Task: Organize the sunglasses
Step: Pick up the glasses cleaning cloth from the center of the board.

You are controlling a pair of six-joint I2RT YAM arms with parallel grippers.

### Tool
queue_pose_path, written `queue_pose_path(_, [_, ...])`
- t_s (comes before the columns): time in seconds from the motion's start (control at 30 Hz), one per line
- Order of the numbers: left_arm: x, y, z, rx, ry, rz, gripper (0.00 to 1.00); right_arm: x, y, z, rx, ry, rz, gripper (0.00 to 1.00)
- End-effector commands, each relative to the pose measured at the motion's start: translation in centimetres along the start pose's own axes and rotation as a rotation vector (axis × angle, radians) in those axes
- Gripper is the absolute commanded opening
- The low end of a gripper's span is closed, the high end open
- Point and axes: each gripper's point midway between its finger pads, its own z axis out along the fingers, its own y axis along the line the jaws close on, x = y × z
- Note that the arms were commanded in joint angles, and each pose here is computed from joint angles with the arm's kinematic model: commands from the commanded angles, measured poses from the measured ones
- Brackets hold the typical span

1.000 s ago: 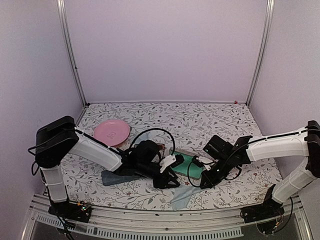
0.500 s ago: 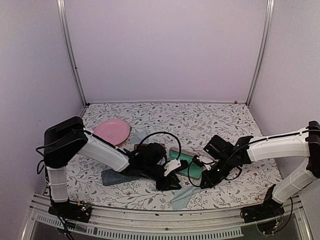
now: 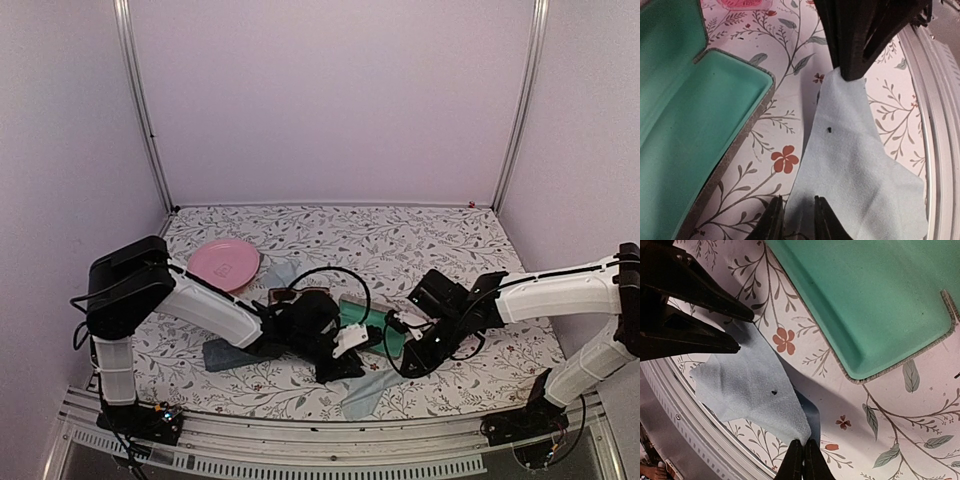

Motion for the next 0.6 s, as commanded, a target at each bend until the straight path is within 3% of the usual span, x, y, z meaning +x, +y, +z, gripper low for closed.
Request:
queue_pose_path(0.0, [4.3,-1.7,0.7,0.012,0.130,0.008,0.21,-0.6,0.1,-0.3,-0.011,-0.037,-0.002,0.07])
queue_pose_path(0.57, [4.5,-2.6,0.0,-0.009,0.086,0.009,0.06,-0.7,0.4,-0.3,-0.032,-0.052,0.005,0.08])
